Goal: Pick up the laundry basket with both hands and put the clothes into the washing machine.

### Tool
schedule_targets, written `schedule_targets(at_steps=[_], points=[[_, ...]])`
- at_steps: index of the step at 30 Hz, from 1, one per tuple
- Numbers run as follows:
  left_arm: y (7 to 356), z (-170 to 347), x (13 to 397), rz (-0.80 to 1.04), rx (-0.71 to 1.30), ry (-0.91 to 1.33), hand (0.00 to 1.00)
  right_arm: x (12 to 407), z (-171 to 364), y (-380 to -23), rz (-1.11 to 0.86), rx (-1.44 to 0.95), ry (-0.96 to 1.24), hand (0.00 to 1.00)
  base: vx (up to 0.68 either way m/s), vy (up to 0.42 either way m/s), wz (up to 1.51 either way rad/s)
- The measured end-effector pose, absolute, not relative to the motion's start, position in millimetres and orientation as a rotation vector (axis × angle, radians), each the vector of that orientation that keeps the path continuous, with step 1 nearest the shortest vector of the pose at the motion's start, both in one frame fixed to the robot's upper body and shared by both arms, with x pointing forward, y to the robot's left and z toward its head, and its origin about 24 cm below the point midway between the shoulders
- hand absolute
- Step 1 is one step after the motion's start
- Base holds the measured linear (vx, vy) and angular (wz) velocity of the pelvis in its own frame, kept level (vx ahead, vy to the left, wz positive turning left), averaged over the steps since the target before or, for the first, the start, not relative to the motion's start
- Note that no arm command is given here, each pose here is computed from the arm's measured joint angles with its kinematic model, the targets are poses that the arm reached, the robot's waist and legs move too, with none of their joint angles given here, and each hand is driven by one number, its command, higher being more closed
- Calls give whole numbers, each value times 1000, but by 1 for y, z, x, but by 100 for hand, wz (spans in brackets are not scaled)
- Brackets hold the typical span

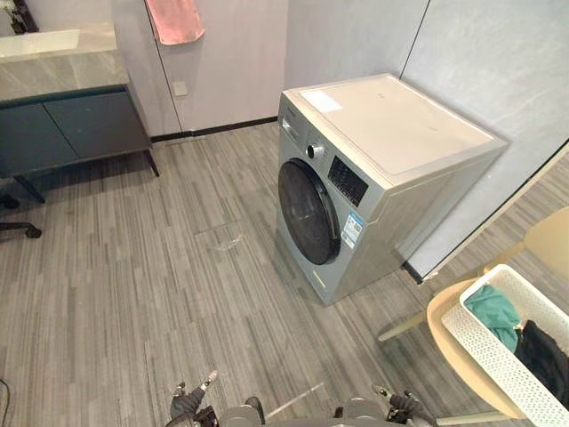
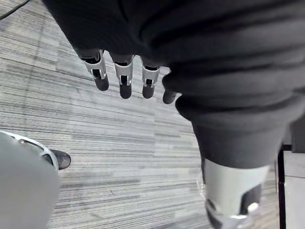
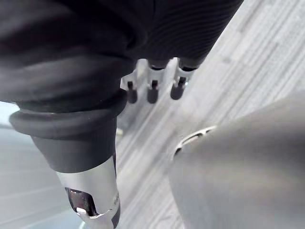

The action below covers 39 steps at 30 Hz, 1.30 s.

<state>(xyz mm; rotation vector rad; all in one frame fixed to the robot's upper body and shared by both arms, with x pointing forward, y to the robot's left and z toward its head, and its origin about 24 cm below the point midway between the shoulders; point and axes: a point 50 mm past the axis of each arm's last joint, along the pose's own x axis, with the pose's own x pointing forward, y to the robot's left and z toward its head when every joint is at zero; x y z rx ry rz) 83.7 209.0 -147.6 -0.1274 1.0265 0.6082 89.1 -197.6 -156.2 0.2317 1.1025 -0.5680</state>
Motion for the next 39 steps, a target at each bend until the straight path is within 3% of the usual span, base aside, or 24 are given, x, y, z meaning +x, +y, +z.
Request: schedule_targets(at_steps=[8,21,39], points=[[205,-163,58,708,-244,1153,0,81,-160,-205,-618,263,1135,0,109,-89,0],[211,-170,30,713,-213,1286,0,85,-165,-209,-699,416,1155,0,37,0,3],[212,-169,32,749,-270,1263,0,89,-162,-215,-744,489,1121,0,-13,11,-5]])
